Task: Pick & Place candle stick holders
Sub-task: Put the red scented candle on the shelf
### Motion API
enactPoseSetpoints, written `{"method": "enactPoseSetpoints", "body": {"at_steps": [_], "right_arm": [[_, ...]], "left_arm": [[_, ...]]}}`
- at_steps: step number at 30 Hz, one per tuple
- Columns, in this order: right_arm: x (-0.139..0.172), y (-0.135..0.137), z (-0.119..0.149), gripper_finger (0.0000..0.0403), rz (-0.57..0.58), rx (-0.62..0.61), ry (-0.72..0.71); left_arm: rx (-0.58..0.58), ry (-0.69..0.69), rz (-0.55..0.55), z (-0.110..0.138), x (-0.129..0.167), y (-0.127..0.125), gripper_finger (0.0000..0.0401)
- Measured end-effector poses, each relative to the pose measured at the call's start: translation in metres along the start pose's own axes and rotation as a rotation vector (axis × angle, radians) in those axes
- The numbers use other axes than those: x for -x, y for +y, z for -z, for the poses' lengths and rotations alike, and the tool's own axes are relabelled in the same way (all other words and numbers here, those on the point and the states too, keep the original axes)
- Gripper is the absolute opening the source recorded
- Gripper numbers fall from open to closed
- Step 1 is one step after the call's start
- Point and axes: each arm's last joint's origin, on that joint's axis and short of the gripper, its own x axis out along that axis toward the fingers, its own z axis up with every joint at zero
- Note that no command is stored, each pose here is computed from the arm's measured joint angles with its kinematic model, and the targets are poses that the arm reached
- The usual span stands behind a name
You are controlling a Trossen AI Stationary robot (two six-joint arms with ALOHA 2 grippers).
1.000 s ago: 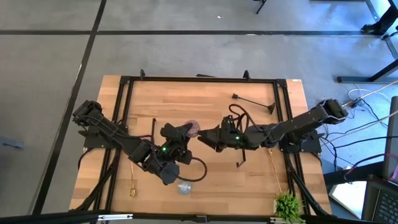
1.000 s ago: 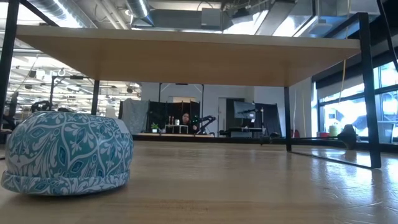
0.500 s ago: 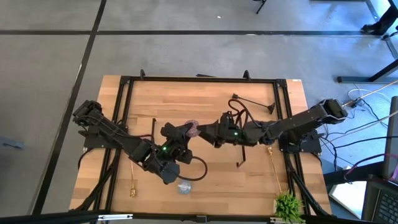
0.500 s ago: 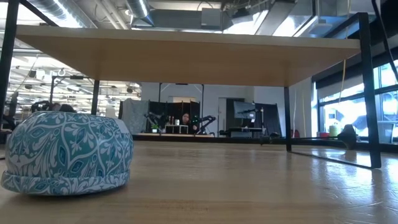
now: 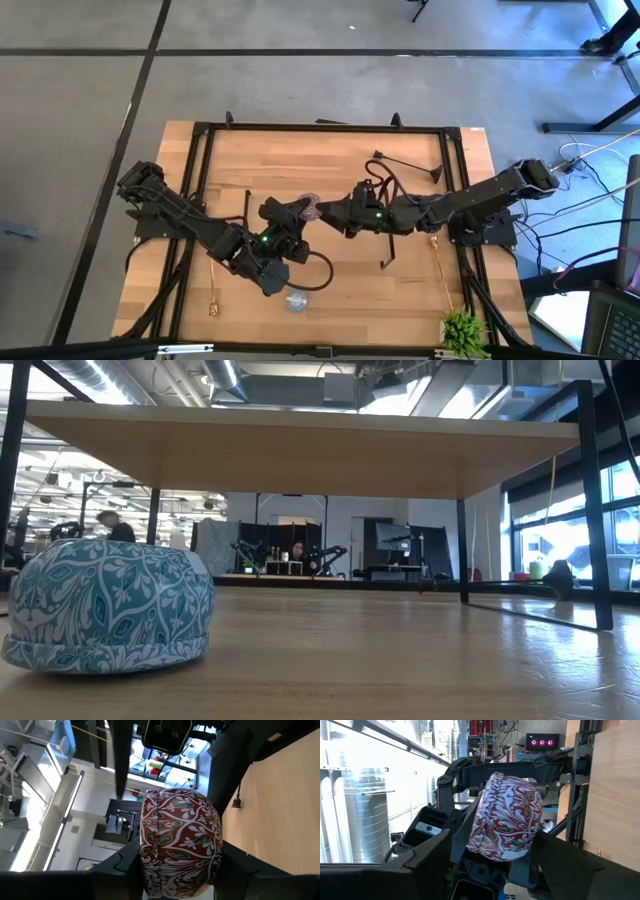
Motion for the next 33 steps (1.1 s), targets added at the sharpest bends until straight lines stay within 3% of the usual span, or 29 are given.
{"method": "enactPoseSetpoints", "body": {"at_steps": [7,22,33], "right_arm": [[-0.0045,-0.0063,0.0002,0.0259,0.018,-0.015,-0.006],[-0.0099,-0.0093,-0.001,0.0252,0.001,-0.032,-0.007],[-0.0098,-0.0091,-0.0004,0.02,0.0,-0.048,0.01]], "left_arm": [[0.0,0.0,0.001,0.0,0.0,0.0,0.017],[0.0,-0.016,0.024,-0.0004,0.0003,-0.0005,0.017],[-0.067,-0.012,0.018,0.0002,0.0007,-0.0006,0.017]]}}
